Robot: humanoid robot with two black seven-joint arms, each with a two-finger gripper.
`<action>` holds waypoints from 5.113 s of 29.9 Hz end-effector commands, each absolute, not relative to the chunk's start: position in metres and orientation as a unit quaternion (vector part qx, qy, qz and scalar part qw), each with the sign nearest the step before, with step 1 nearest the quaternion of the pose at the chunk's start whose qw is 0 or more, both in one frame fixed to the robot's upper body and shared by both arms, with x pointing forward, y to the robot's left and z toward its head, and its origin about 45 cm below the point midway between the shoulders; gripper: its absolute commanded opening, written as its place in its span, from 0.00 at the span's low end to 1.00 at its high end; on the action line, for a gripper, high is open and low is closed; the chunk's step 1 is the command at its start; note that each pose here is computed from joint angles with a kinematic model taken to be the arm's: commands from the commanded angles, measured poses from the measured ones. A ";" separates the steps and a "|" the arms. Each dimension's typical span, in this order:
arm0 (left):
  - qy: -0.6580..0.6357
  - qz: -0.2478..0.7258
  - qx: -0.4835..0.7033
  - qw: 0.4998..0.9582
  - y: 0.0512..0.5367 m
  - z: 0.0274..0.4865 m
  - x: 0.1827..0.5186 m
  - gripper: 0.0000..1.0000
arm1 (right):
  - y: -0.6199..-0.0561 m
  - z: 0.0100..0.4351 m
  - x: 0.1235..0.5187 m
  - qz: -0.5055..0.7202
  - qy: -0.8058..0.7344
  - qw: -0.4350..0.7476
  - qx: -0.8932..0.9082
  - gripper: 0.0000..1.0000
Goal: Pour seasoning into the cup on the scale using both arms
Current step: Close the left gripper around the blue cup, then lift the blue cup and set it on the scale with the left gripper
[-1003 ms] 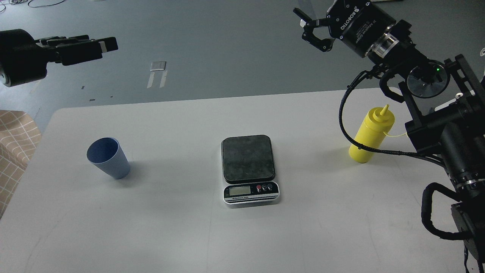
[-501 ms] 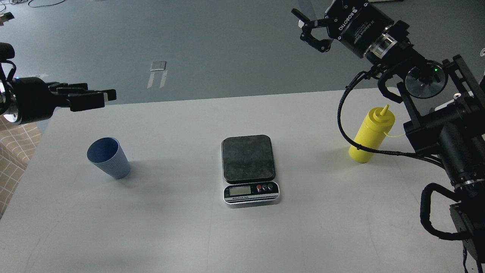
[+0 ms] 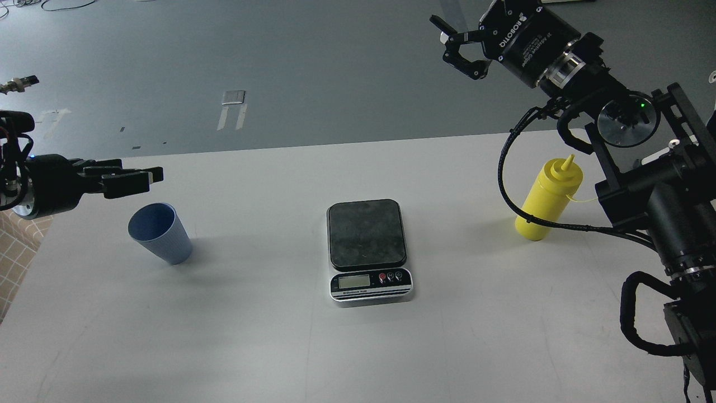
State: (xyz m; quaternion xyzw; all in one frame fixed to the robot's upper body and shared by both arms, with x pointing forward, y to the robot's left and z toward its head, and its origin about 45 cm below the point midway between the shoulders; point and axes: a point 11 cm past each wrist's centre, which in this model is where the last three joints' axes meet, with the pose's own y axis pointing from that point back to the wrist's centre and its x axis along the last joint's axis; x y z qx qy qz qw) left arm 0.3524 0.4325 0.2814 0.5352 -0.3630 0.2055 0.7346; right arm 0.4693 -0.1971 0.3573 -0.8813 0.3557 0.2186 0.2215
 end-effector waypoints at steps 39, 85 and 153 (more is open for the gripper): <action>-0.292 0.229 0.567 0.736 0.464 0.198 0.341 0.75 | -0.198 0.355 0.469 0.220 0.357 0.221 -0.881 1.00; -0.465 0.108 0.361 0.801 0.195 0.346 0.438 0.00 | -0.203 0.355 0.467 0.220 0.360 0.227 -0.878 1.00; -0.470 -0.053 0.458 0.753 0.135 0.232 0.410 0.04 | -0.206 0.355 0.468 0.221 0.363 0.232 -0.875 1.00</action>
